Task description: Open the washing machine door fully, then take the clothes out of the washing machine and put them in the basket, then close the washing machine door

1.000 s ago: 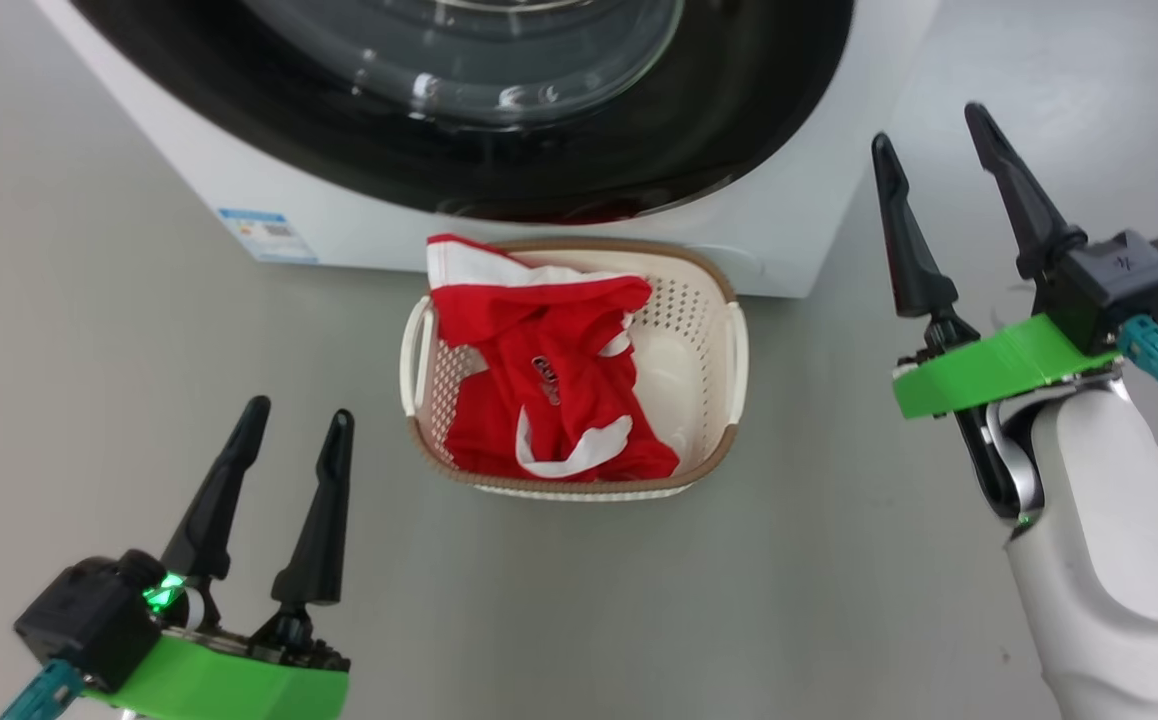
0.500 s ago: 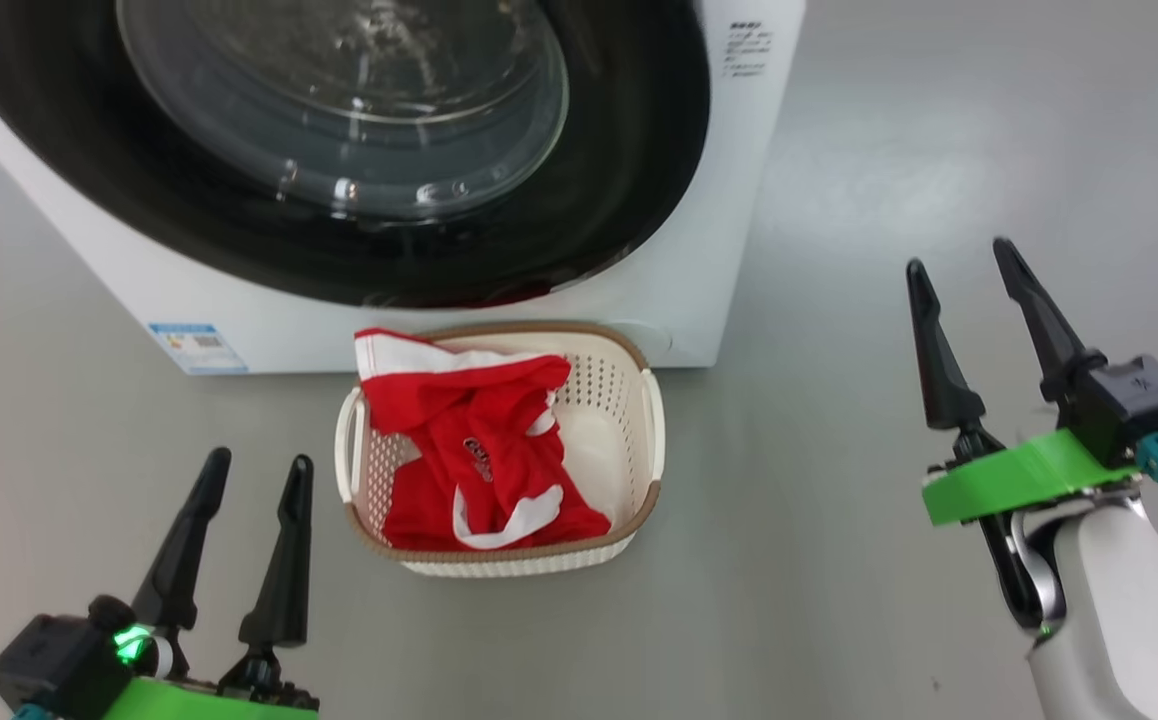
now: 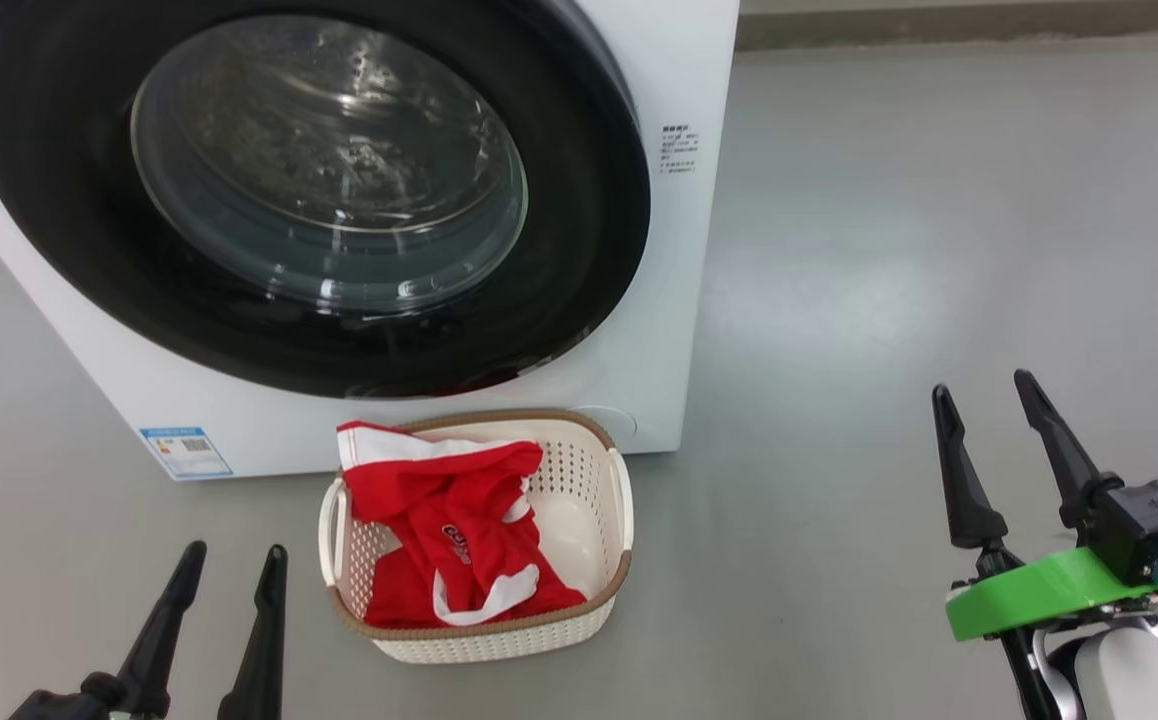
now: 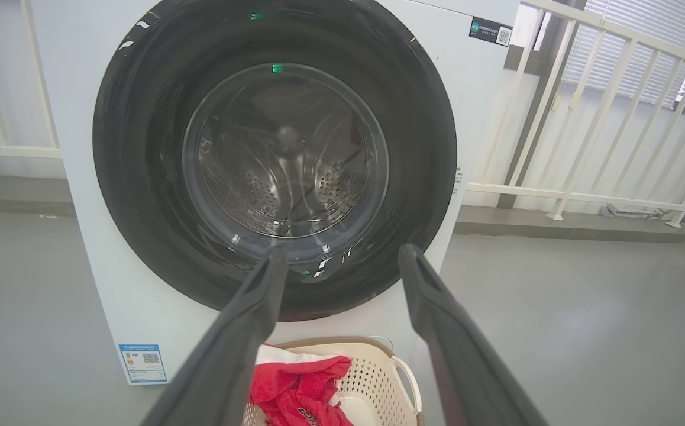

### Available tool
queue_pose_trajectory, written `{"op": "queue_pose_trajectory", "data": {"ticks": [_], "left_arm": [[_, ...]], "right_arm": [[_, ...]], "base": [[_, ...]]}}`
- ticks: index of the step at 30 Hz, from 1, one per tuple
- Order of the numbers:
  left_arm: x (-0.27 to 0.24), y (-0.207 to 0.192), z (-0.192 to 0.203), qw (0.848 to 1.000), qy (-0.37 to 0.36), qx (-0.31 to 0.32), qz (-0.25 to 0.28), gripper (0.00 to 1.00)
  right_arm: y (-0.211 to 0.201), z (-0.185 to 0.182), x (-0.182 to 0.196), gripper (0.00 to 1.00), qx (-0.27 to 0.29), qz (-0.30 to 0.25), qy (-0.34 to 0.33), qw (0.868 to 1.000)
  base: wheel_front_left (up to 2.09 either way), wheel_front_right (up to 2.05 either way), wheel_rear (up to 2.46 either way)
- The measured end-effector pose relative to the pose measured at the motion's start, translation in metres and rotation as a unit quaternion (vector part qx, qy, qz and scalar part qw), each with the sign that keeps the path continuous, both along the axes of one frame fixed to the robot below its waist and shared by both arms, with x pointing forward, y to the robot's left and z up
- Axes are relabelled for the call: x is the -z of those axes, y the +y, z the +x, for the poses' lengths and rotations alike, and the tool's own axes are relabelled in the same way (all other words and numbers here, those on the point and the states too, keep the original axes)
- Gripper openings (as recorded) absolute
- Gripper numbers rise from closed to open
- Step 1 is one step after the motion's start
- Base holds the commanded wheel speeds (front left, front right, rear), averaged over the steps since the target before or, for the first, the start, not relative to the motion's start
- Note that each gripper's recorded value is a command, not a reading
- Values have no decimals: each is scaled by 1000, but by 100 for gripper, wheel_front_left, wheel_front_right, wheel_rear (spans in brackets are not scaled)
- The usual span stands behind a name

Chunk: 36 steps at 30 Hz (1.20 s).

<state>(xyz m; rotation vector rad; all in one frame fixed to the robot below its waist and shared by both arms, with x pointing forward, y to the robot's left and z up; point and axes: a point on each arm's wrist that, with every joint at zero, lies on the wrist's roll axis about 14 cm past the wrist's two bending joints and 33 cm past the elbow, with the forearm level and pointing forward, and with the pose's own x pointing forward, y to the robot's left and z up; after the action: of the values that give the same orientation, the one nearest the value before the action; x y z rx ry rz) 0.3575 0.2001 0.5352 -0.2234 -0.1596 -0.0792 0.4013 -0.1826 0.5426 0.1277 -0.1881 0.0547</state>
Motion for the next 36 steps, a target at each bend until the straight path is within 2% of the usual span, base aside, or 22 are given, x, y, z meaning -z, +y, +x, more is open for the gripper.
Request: {"op": "queue_pose_trajectory", "data": {"ticks": [14, 29, 30, 36], "left_arm": [[-5, -1, -11, 1000, -10, -1, 10, 100], [-6, -2, -8, 999, -10, 1, 30, 100], [-6, -2, -8, 999, -10, 1, 32, 0], [28, -12, -15, 999, 44, 3, 4, 0]], "right_arm": [[-14, -30, -1, 100, 21, 17, -4, 1000], [-16, -35, 0, 100, 24, 22, -3, 999], [-15, -35, 2, 0, 23, 22, -1, 999], [-9, -51, 49, 0, 23, 40, 72, 996]], "base": [[0, 0, 0], [0, 0, 0], [0, 0, 0], [0, 0, 0]]}}
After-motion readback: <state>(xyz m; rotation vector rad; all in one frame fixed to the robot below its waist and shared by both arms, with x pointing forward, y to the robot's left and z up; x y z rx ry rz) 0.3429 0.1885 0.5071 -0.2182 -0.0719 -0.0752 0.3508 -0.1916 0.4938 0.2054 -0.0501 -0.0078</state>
